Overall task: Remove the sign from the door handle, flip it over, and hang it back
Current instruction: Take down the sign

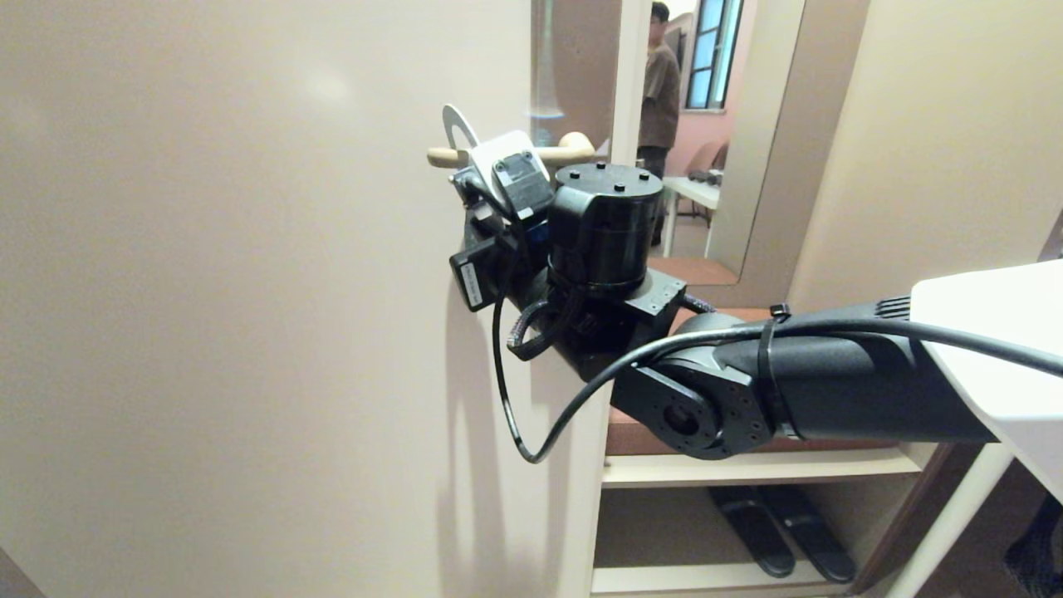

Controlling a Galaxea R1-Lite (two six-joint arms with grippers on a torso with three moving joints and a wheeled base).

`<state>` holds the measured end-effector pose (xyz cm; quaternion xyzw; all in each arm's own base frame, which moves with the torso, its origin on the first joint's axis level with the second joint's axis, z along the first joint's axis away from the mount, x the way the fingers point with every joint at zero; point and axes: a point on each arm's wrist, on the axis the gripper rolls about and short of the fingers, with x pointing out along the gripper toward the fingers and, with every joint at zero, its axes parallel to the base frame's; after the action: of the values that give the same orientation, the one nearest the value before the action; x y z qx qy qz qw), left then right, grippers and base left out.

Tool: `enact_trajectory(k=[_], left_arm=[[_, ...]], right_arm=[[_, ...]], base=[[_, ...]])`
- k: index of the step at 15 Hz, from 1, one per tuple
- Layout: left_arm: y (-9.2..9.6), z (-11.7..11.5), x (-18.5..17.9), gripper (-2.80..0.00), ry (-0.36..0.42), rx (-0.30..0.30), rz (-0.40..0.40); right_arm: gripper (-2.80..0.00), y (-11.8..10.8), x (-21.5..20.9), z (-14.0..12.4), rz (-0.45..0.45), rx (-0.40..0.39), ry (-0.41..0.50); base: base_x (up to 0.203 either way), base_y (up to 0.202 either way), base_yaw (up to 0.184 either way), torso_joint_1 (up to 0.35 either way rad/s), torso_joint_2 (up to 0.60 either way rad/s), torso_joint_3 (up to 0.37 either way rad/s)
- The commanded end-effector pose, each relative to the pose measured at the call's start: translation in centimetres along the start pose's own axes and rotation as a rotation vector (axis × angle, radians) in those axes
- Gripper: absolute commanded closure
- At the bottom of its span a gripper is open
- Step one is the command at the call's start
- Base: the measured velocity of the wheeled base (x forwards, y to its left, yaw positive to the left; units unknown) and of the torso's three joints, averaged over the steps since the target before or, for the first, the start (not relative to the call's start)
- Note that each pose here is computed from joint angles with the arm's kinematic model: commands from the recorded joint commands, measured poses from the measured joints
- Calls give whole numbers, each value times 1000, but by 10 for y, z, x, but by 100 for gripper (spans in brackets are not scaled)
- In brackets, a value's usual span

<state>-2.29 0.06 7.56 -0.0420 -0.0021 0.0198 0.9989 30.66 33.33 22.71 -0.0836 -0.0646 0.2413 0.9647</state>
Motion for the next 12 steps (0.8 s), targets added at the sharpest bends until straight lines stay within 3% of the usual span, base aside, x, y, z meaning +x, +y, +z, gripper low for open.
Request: enact_trajectory(k=[1,12], left_arm=[[0,0,0,0,1,-1,1],[0,0,0,0,1,-1,1]], right_arm=[[0,4,3,-5,3,-3,3],[0,12,14,-5,5,5,-22]], base=[[0,0,0,0,0,0],[0,0,0,0,0,0]])
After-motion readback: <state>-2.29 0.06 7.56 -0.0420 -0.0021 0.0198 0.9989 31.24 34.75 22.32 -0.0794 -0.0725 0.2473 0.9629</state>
